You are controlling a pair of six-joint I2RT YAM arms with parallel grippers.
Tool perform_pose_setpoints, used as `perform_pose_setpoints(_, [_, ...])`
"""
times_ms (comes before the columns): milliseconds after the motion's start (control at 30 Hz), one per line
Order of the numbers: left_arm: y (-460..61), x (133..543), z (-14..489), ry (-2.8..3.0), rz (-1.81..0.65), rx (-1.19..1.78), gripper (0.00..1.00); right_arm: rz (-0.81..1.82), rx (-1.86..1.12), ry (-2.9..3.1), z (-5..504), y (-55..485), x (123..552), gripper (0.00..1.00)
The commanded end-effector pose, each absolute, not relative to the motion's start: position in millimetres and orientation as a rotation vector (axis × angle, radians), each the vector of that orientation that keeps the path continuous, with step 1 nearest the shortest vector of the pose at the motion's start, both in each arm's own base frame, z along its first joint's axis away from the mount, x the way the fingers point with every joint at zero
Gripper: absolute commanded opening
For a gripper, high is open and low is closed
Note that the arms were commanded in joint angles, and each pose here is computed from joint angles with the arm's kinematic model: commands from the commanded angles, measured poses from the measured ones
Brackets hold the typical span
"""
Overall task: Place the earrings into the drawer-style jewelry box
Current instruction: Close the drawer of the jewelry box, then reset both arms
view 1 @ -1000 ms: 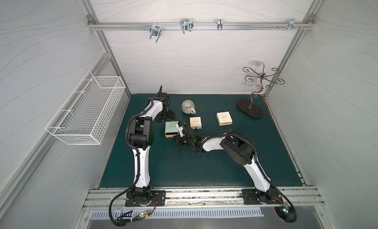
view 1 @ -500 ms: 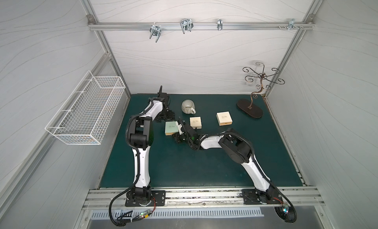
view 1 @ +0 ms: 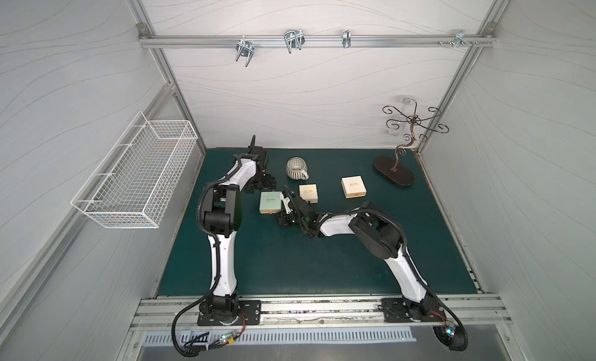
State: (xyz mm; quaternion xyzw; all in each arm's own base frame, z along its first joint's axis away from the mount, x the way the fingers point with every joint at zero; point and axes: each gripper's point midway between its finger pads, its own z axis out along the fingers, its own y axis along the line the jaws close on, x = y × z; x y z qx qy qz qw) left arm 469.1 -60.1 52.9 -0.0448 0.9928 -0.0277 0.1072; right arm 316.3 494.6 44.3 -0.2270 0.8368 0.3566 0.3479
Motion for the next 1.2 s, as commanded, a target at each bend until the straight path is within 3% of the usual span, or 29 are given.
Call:
perform_pose_setpoints(0, [-67, 477, 107, 2.773, -0.150, -0.126, 0.95, 0.904, -0.628, 2.041, 102, 482, 313, 0.21])
perform_pose_setpoints(133, [-55, 467, 150, 2.584, -0.196, -0.183, 0.96, 0.811, -0.631, 1.977, 146, 437, 308, 0.21])
perform_pose_setpoints(300, [-10, 434, 199, 2.279, -0.207, -0.286, 0.99, 0.567, -0.596, 1.941, 193, 337, 318, 0.23])
perform_pose_setpoints(533, [42, 383, 163, 2.129, 0.066, -0.345, 0.99, 0.277, -0.265, 2.019, 191, 146, 339, 0.29])
perform_pose_setpoints(667, [49, 369, 134, 2.003, 0.122, -0.315, 0.99, 0.134, -0.173, 1.976, 174, 77, 331, 0.41])
perform_pose_setpoints(800, [49, 378, 118, 1.953, 0.116, -0.312, 0.99, 0.079, -0.047, 1.941, 150, 37, 336, 0.64])
perform_pose_setpoints(1000, [38, 393, 95, 1.951, 0.065, -0.242, 0.99, 0.066, 0.028, 1.946, 111, 17, 371, 0.99])
perform_pose_setpoints(1167, [39, 399, 91, 1.928, 0.070, -0.234, 0.99, 0.096, -0.029, 1.896, 89, 26, 398, 0.99])
